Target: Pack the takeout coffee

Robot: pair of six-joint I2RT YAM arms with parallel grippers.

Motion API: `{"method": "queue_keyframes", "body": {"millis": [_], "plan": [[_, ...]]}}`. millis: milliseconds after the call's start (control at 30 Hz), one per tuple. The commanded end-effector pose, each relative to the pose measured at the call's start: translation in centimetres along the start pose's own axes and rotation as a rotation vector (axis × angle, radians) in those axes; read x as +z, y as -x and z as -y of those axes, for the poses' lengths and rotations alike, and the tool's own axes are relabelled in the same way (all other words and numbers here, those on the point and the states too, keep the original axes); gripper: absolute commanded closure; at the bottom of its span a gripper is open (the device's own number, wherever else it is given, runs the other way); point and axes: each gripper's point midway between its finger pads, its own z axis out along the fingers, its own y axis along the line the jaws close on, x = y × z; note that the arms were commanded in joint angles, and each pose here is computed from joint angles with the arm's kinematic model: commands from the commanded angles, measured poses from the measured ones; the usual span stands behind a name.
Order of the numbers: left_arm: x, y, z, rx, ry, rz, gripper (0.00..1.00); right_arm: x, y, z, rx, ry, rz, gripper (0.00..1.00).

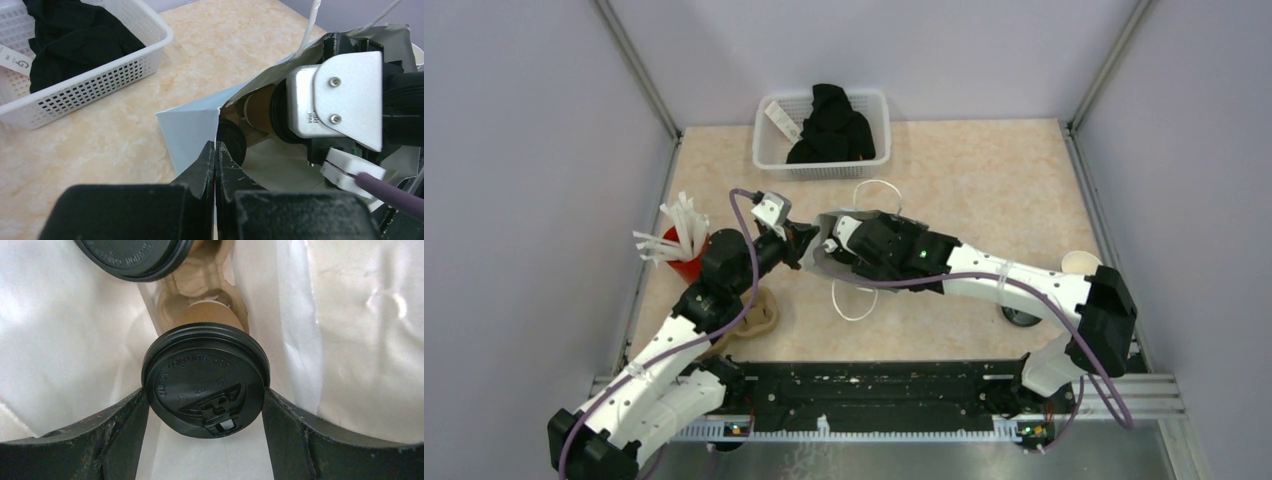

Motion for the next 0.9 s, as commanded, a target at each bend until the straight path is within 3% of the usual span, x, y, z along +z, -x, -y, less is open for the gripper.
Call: {"method": "queue_keyframes", "body": {"millis": [0,333,867], "plan": [[-0.3,1.0,0.3,-0.005,-0.003,0.028,1.00,0.2,0.1,1.7,0.088,-0.065,0.036,0.45],[-0.6,0.5,0.5,-0.012,-0.011,0.001,1.00,1.0,-0.3,2.9,0.180,-0.099,0.087,0.44],[-0.4,1.1,0.5,0.009,-0.012,-0.004,1.00,3.6,-0.7,2.6,0.162,-0.086,0.090,0.44]]}}
